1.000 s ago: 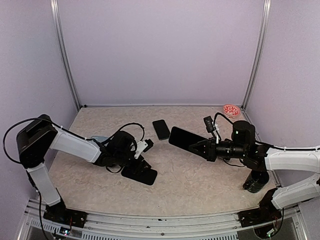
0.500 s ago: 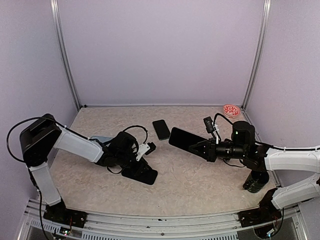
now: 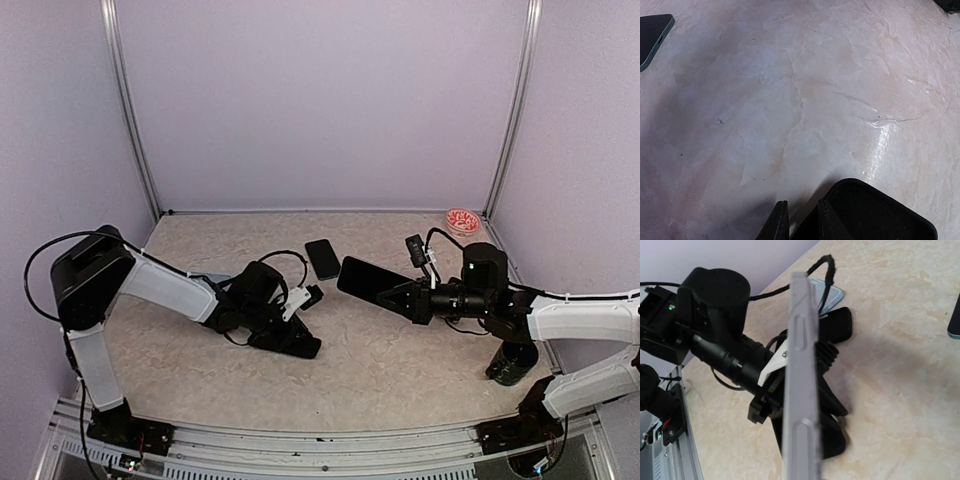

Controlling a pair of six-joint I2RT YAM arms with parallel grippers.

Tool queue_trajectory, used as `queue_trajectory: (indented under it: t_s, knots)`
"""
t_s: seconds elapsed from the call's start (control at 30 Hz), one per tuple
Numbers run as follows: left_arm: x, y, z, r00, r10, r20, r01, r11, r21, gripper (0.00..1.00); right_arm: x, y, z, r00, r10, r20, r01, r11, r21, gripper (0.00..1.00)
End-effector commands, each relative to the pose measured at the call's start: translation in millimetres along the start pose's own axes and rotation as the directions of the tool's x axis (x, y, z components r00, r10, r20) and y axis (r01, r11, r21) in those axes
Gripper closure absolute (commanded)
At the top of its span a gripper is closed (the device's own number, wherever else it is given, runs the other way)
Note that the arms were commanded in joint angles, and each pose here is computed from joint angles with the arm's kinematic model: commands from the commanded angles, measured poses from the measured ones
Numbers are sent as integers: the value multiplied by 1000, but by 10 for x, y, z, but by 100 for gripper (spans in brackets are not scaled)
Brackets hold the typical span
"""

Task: Put the phone into the phone case
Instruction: Move the phone case to the center of the board.

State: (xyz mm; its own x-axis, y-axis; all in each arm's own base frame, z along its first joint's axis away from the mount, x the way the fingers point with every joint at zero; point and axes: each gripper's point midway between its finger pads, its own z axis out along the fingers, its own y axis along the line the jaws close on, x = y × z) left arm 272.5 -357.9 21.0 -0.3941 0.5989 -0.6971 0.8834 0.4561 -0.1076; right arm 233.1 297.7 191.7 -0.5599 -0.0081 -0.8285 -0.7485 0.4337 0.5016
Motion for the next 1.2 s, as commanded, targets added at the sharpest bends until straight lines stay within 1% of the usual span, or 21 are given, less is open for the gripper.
queue_trajectory:
  t_s: [0.0, 0.07, 0.13, 0.27, 0.33, 0.47, 0.6, 0.7, 0.83, 1.0, 1.07, 1.17]
  knots:
    - [-100, -81, 82, 1000, 21, 4, -21, 999, 31, 79, -165, 34, -19, 998, -31, 58, 31, 999, -10, 100]
    - [-154, -106, 64, 1000, 28, 12, -28, 999, 37, 78, -167, 37, -32, 998, -32, 59, 33, 999, -8, 100]
    - [-178, -133, 37, 999, 39, 9, -39, 998, 41, 73, -172, 34, -49, 997, -35, 63, 35, 999, -1, 100]
    - [-166, -189, -24, 997, 71, -14, -70, 996, 54, 55, -174, 24, -71, 997, -41, 68, 40, 999, 9, 100]
    - [-138, -192, -41, 996, 84, -31, -82, 995, 52, 52, -171, 23, -70, 997, -40, 69, 39, 999, 8, 100]
    - [-112, -131, -29, 993, 109, -50, -108, 994, 23, 51, -157, 26, -46, 997, -30, 65, 30, 1000, -4, 100]
    - [-59, -83, 42, 989, 122, -89, -121, 993, 13, 53, -147, 28, -28, 998, -22, 58, 23, 1000, -12, 100]
    - [-47, -66, 114, 986, 130, -104, -129, 991, 18, 56, -144, 27, -35, 998, -21, 57, 21, 1000, -11, 100]
    - [-70, -78, 165, 984, 141, -106, -138, 990, 36, 66, -130, 20, -43, 998, -19, 57, 20, 1000, -6, 100]
    - [-48, -100, 199, 981, 154, -121, -147, 987, 61, 75, -112, 8, -42, 998, -15, 56, 15, 1000, -3, 100]
    - [-30, -105, 201, 980, 155, -127, -147, 987, 65, 81, -112, 4, -43, 998, -15, 55, 15, 1000, -2, 100]
    - [-37, -125, 191, 980, 158, -120, -150, 986, 72, 85, -112, -2, -35, 998, -15, 56, 15, 1000, -1, 100]
